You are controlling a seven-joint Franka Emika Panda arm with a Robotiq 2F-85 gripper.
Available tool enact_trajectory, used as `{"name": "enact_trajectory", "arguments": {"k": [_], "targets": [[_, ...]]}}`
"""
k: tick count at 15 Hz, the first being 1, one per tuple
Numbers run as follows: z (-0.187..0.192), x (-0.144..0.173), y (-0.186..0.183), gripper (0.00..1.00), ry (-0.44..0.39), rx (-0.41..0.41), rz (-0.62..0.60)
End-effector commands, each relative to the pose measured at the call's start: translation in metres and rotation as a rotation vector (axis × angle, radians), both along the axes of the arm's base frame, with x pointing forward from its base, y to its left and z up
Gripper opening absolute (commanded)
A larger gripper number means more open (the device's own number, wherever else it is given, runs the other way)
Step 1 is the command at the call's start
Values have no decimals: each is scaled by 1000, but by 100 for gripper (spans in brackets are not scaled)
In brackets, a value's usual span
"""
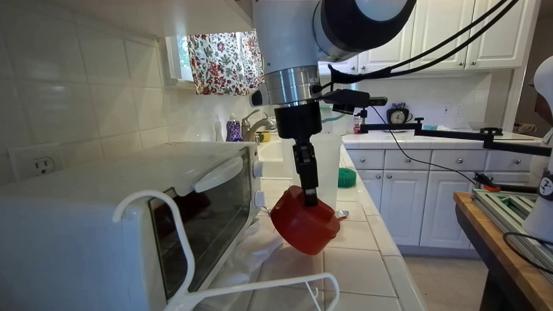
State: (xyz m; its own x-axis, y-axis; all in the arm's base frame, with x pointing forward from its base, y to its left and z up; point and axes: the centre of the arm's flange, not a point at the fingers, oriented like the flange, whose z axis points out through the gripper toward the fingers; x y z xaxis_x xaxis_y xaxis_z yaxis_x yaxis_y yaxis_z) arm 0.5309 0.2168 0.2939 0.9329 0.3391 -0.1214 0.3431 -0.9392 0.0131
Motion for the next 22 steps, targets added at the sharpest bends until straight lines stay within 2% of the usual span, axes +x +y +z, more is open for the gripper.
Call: {"name": "enact_trajectory", "arguments": {"k": [1, 12, 13, 14, 20, 22], "targets": [[-3, 0, 1, 8, -31, -22, -8], [-7, 3, -3, 8, -43, -42, 5], [-7, 3, -3, 47, -43, -44, 3], [-7, 3, -4, 58, -43, -45, 2], [-6, 5, -6, 99, -49, -50, 0], [-5, 5, -5, 100, -53, -55, -1]]}}
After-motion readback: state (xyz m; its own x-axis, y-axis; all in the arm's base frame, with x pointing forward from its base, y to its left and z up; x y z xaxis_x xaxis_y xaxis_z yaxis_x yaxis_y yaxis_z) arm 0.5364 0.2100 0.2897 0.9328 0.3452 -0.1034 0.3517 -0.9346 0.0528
